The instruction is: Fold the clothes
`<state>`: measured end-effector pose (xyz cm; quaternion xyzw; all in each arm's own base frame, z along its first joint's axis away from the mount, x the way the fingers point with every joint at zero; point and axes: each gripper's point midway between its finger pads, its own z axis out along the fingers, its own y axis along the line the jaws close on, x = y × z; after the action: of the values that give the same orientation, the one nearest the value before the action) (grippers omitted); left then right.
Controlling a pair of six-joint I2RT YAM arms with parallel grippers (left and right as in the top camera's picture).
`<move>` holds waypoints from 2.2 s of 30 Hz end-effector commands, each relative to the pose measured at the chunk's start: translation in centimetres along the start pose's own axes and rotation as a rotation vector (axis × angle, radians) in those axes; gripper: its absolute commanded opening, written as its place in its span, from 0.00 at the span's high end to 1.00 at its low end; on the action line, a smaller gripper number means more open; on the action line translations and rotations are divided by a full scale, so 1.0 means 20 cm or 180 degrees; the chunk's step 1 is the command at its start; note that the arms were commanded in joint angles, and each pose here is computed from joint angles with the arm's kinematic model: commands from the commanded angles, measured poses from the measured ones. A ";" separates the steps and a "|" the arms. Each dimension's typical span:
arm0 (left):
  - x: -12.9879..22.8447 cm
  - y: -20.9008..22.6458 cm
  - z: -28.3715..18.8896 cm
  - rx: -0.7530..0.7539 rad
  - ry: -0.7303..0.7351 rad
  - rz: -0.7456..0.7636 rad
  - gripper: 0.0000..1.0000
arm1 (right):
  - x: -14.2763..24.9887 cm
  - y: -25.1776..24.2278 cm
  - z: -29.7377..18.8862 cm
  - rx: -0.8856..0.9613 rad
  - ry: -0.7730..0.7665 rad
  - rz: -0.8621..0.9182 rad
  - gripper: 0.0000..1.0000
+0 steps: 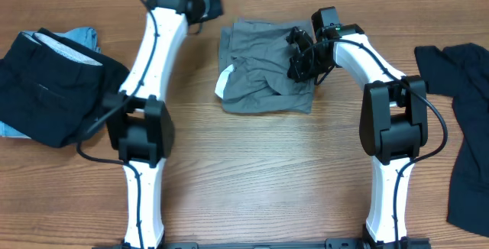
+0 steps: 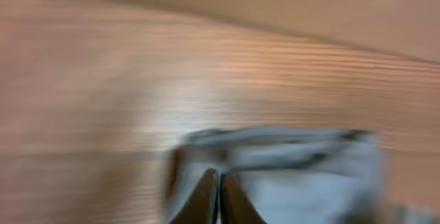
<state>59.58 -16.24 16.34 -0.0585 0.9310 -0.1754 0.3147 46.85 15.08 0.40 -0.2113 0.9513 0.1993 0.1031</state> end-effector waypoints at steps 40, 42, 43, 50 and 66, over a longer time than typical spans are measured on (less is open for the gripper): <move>0.40 -0.42 0.07 0.0201 0.0732 0.0957 0.94 | -0.10 0.32 -0.65 -0.0368 -0.0108 -0.0070 0.96; 0.49 -0.42 0.15 0.0011 0.0760 0.1096 0.93 | -0.03 0.47 -0.67 -0.0841 0.0013 -0.0240 0.96; 0.51 -0.41 0.18 -0.0051 0.0762 0.1123 0.93 | -0.01 0.49 -0.67 -0.0901 0.0047 -0.0284 0.96; 0.64 -0.29 0.36 -0.0130 0.0844 0.1099 0.94 | 0.06 0.65 -0.59 -0.0851 0.0331 -0.0738 0.96; 0.85 0.04 0.60 -0.0359 0.1288 0.0809 0.96 | 0.00 0.48 -0.34 0.0685 0.0288 0.0355 0.96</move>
<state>53.82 -25.31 1.25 0.0984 0.9730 -0.1121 0.1762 42.32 20.55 10.69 -0.1984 0.9694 0.1253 0.0717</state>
